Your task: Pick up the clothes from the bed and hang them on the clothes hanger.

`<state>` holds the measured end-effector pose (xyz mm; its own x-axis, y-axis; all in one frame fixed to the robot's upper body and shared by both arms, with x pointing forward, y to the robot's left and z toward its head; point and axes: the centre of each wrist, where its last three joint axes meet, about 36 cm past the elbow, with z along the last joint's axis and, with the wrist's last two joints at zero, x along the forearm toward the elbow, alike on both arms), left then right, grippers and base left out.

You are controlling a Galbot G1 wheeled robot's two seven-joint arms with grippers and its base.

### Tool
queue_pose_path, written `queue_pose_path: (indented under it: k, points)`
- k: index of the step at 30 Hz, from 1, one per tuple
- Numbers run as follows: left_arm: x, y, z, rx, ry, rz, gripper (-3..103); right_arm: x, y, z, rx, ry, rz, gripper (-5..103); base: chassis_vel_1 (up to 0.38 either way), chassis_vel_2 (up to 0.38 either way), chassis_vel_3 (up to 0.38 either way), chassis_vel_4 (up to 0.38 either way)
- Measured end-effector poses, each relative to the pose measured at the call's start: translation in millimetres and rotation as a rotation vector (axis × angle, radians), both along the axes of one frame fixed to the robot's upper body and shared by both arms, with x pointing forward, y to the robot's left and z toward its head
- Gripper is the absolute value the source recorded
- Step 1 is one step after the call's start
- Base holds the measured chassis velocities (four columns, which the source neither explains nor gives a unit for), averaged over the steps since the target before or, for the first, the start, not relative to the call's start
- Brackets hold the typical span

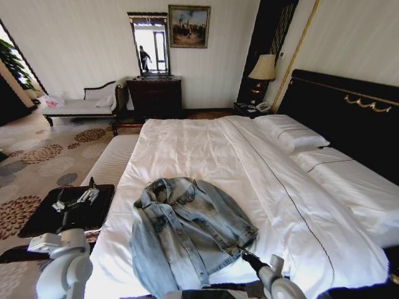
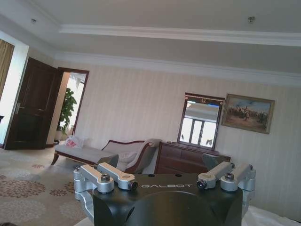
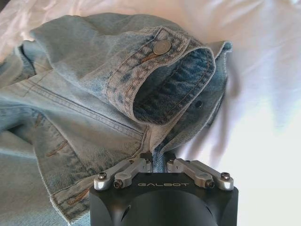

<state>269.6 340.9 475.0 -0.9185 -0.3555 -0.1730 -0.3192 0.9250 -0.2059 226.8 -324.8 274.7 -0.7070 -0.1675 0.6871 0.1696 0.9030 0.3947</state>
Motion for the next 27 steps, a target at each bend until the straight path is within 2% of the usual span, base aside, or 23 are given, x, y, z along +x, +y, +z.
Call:
queue_pose_path:
  k: [15,19,26,27]
  points:
    - [2.4,6.5,-0.1,0.000,-0.002,0.004,100,-22.8,-46.5,-22.7,-0.154,0.064,-0.022,10,0.000,0.000,0.000,0.000]
    - [3.7,8.2,0.2,-0.003,-0.004,0.003,100,-32.5,-61.8,-31.0,-0.214,0.090,-0.029,10,0.000,0.000,0.000,0.000]
    - [5.7,8.1,-1.2,-0.007,-0.001,0.001,100,-30.4,-60.0,-26.6,-0.231,0.066,-0.018,10,0.000,0.000,0.000,0.000]
    - [6.1,8.0,-1.1,-0.008,-0.001,0.000,100,-27.6,-58.0,-23.5,-0.238,0.045,-0.003,7,0.000,0.000,0.000,0.000]
